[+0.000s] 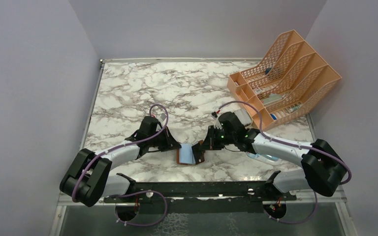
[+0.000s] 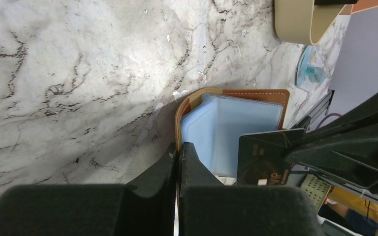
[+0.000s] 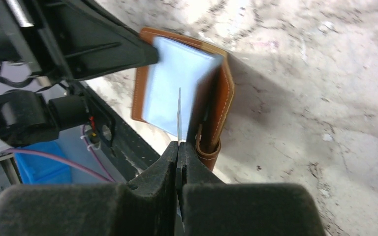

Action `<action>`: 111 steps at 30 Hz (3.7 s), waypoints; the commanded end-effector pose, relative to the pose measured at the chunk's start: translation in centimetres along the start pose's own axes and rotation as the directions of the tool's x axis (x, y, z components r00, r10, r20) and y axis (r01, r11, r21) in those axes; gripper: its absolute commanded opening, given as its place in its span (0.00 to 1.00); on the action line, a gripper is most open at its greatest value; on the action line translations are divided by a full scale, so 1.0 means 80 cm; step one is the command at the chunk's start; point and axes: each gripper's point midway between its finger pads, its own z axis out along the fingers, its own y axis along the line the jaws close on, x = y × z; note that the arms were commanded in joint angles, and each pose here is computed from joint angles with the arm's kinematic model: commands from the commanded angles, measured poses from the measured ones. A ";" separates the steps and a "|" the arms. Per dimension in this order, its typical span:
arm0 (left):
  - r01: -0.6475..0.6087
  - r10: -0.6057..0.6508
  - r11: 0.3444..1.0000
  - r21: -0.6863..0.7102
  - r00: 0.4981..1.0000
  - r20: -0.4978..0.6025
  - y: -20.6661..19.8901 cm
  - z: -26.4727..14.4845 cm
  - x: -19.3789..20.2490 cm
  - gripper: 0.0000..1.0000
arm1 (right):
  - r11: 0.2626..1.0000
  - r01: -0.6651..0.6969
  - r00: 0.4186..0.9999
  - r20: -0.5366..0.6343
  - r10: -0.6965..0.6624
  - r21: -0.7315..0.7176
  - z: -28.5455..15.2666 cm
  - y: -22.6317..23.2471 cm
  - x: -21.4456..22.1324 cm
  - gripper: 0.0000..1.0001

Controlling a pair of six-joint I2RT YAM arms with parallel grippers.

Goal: Put the credit cards into the card holder
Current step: Insert the credit card into the card holder.

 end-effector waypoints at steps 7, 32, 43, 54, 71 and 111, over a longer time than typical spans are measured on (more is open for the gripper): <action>-0.050 0.050 0.992 -0.114 0.999 -0.004 0.032 0.000 0.003 0.00 | 0.993 -0.033 0.999 0.026 0.030 0.117 0.004 -0.044 0.015 0.01; -0.054 0.052 0.992 -0.118 0.998 -0.024 0.034 -0.001 0.008 0.32 | 0.993 -0.101 0.995 -0.005 0.101 -0.063 0.030 -0.008 0.015 0.01; -0.048 0.051 0.986 -0.158 0.999 0.010 0.038 -0.007 0.002 0.43 | 0.991 -0.127 0.992 -0.013 0.126 -0.037 0.036 -0.019 0.021 0.01; -0.041 0.059 0.973 -0.225 0.996 0.071 0.044 -0.025 -0.008 0.48 | 0.990 -0.138 0.990 -0.021 0.138 -0.012 0.039 -0.029 0.027 0.01; -0.021 0.042 0.986 -0.163 0.992 0.123 0.026 -0.040 -0.008 0.21 | 0.993 -0.119 0.993 -0.019 0.119 0.010 0.037 -0.036 0.030 0.01; -0.033 0.048 0.977 -0.211 0.997 0.063 0.060 -0.018 0.008 0.00 | 0.987 -0.095 0.995 -0.055 0.089 -0.130 0.062 0.003 0.018 0.01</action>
